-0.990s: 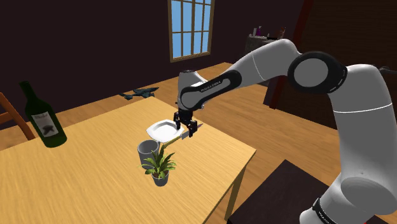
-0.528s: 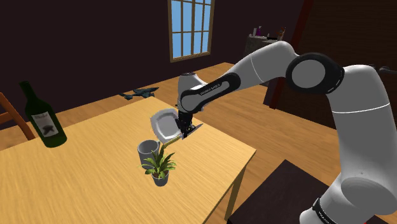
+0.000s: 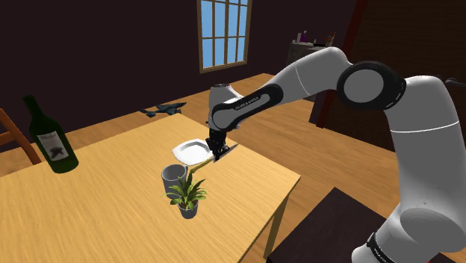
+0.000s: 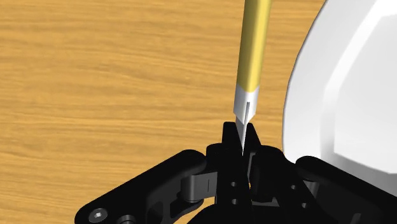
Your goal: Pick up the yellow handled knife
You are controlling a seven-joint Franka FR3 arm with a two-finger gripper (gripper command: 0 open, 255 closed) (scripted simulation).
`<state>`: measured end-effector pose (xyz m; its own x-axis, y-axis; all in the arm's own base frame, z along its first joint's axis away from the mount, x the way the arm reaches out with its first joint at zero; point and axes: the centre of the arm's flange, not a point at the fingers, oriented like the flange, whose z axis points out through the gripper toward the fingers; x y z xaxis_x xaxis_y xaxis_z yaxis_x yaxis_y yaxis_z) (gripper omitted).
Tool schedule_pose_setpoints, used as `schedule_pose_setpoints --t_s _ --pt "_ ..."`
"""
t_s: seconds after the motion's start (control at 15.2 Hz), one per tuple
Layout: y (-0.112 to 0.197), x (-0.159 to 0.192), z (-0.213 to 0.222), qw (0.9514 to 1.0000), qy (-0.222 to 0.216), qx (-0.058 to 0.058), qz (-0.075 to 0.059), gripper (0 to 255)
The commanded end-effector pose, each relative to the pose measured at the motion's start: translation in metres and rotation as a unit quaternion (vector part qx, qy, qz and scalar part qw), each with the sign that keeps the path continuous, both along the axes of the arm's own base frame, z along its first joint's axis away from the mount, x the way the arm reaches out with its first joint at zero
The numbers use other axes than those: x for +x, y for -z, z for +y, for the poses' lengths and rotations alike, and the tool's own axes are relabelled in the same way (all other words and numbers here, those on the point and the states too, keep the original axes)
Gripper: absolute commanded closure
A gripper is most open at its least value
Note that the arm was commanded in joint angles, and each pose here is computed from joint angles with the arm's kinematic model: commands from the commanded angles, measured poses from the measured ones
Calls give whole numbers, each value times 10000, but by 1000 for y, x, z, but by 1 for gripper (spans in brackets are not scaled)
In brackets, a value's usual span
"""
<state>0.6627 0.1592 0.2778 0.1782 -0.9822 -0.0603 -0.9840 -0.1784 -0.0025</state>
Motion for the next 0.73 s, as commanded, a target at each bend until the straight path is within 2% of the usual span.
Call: schedule_pose_setpoints --t_s 0.0,0.66 --pt "-9 0 0 10000 0 0 0 255" --pt "-62 0 0 10000 0 0 0 255"
